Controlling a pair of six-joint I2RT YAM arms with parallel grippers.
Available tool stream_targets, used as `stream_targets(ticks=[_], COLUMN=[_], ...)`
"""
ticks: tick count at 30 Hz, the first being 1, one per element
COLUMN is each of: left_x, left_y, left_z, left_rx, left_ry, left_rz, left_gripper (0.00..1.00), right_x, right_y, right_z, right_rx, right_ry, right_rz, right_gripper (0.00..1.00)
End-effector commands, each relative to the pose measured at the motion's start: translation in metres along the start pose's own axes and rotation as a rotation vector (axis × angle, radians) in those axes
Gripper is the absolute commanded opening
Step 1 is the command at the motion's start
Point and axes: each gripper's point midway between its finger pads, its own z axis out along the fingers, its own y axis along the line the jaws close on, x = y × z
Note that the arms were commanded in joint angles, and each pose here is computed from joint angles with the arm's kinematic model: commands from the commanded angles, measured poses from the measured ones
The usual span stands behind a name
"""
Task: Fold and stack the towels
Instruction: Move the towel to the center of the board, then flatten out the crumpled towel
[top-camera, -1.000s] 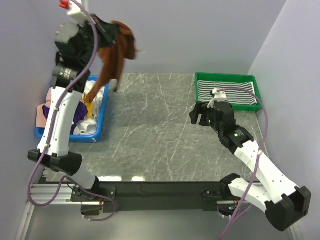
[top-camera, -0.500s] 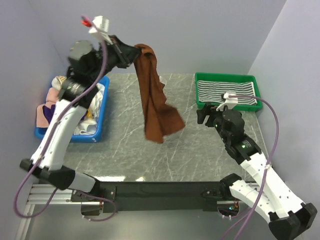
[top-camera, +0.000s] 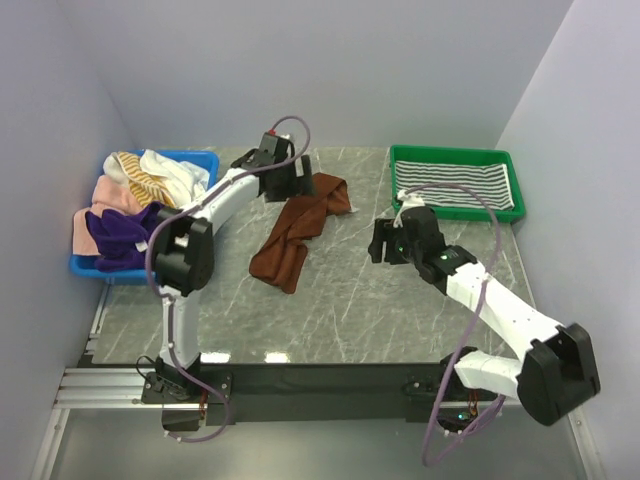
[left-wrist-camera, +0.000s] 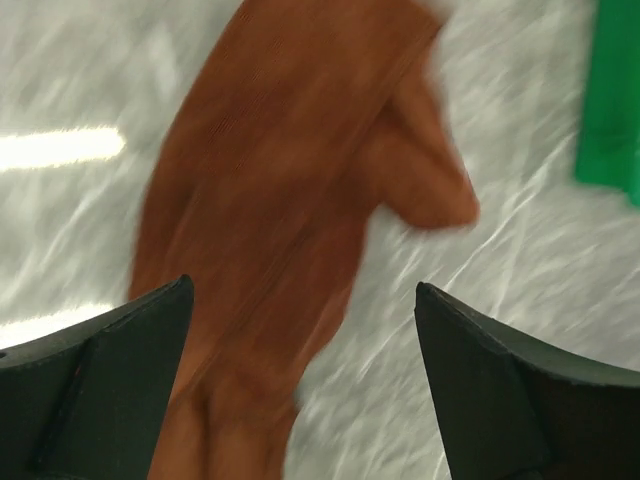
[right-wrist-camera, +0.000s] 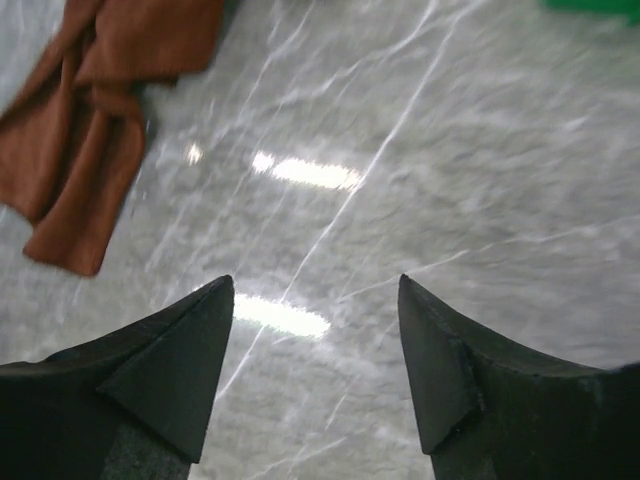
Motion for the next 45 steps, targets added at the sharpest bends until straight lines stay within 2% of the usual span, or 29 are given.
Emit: stream_targets(ticks=[1,2,4,5,7,8,10,11,17,21,25,33,38,41,42,45], left_x=[-0.066,-0.051,-0.035,-0.005,0.016,0.043,0.061,0.083,0.127,0.132,0.141,0.161,0.160,0.160,0.159,0.157], left_y=[-0.027,-0.005,0.005,0.023,0.035,0.052,0.062,0.076,0.106,0.120,0.127,0.137,0.140,0.140,0.139,0.136], left_z=[-0.114,-0.112,-0.130,-0.121,-0.129,-0.122,-0.124,-0.118,-0.102,-0.100,-0.092,-0.081,-0.083,-0.084,-0.085,-0.089], left_rx=[0.016,-0.069,-0.091,-0.135,-0.164,-0.201,-0.216,-0.246,-0.325,-0.379,-0.391,-0.414,-0.431,-0.432,-0.431,-0.421], left_ry=[-0.282,-0.264,-0.257,-0.193,-0.170,-0.118,-0.102,-0.062,0.006,-0.010,0.024,0.072,0.066,0.067,0.062,0.058], left_rz=[0.039,0.027,0.008,0.001,-0.030,-0.037,-0.051,-0.055,-0.112,-0.146,-0.162,-0.175,-0.177,-0.174,-0.177,-0.172], left_gripper=[0.96,0.95,0.93,0.91,0.86,0.83,0.74,0.70,0.66,0.63,0.61,0.44,0.39,0.24,0.13,0.04], right_x=[0.000,0.005,0.008,0.013,0.015,0.019,0.027,0.029,0.049,0.053,0.058,0.066,0.069,0.073,0.074,0.079], right_y=[0.032,0.038,0.046,0.055,0.066,0.072,0.089,0.096,0.126,0.136,0.145,0.167,0.174,0.182,0.184,0.190], right_z=[0.006,0.012,0.016,0.020,0.024,0.028,0.030,0.035,0.044,0.048,0.055,0.069,0.075,0.079,0.081,0.087], right_rx=[-0.138,-0.150,-0.165,-0.180,-0.205,-0.215,-0.246,-0.254,-0.288,-0.299,-0.312,-0.338,-0.336,-0.337,-0.333,-0.312], right_ry=[0.034,0.062,0.083,0.103,0.109,0.123,0.141,0.148,0.192,0.200,0.218,0.240,0.253,0.262,0.265,0.270], right_rz=[0.004,-0.004,-0.010,-0.025,-0.027,-0.031,-0.037,-0.042,-0.076,-0.077,-0.047,-0.052,-0.055,-0.080,-0.095,-0.149], right_gripper=[0.70,0.69,0.68,0.68,0.65,0.63,0.58,0.58,0.56,0.56,0.56,0.55,0.55,0.55,0.55,0.55])
